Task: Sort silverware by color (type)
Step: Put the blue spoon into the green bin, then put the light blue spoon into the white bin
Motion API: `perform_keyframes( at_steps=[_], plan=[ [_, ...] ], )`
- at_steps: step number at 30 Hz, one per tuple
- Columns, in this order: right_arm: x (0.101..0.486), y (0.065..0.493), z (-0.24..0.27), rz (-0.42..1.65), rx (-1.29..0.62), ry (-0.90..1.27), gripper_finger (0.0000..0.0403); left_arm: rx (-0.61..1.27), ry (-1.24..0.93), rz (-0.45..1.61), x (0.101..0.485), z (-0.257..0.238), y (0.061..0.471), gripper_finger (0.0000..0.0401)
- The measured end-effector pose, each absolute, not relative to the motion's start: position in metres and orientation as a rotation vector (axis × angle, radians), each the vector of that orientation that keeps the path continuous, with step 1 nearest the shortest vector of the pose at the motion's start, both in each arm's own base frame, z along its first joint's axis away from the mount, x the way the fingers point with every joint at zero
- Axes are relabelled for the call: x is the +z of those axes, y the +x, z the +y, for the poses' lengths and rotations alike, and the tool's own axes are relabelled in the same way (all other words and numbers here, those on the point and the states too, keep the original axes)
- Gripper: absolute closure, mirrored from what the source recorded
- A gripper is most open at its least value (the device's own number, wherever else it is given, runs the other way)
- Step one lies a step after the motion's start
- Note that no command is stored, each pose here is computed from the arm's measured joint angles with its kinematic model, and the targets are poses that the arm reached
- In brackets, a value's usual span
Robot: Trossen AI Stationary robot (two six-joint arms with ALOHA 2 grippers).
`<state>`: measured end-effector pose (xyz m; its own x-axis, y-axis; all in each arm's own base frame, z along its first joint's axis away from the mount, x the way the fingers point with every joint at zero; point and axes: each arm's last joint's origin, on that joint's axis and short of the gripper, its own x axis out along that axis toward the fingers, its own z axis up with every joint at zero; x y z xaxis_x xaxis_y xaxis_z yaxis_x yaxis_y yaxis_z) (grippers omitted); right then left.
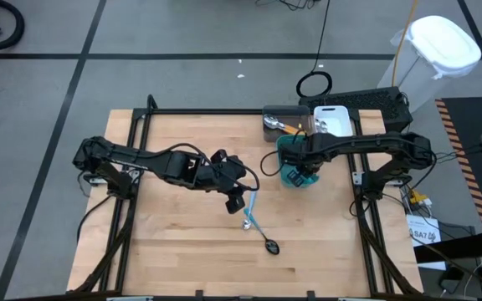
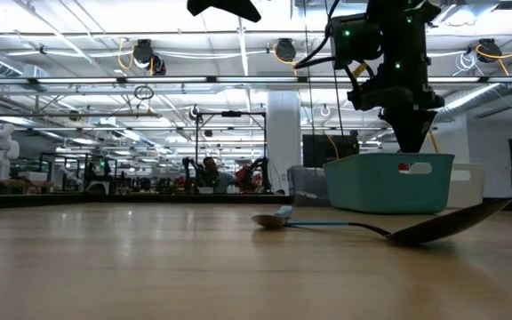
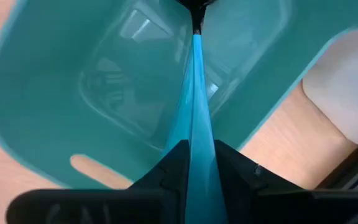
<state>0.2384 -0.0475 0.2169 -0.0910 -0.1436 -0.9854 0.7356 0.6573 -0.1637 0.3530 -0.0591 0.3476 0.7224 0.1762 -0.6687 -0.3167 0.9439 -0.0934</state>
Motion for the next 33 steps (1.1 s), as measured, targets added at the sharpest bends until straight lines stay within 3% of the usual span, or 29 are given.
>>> perform_keyframes(
  at_steps=[16,33],
  plan=[
    [0.2085,0.2367,-0.0489,1.458,-0.85,0.489,0.0346,0.277,-0.221,0.714,0.3475,-0.0591,0.3529,0.0199],
    [0.2087,0.2374,-0.0502,1.426,-0.897,0.472,0.0318,0.28,-0.23,0.714,0.3474,-0.0591,0.3528,0.0199]
  ],
)
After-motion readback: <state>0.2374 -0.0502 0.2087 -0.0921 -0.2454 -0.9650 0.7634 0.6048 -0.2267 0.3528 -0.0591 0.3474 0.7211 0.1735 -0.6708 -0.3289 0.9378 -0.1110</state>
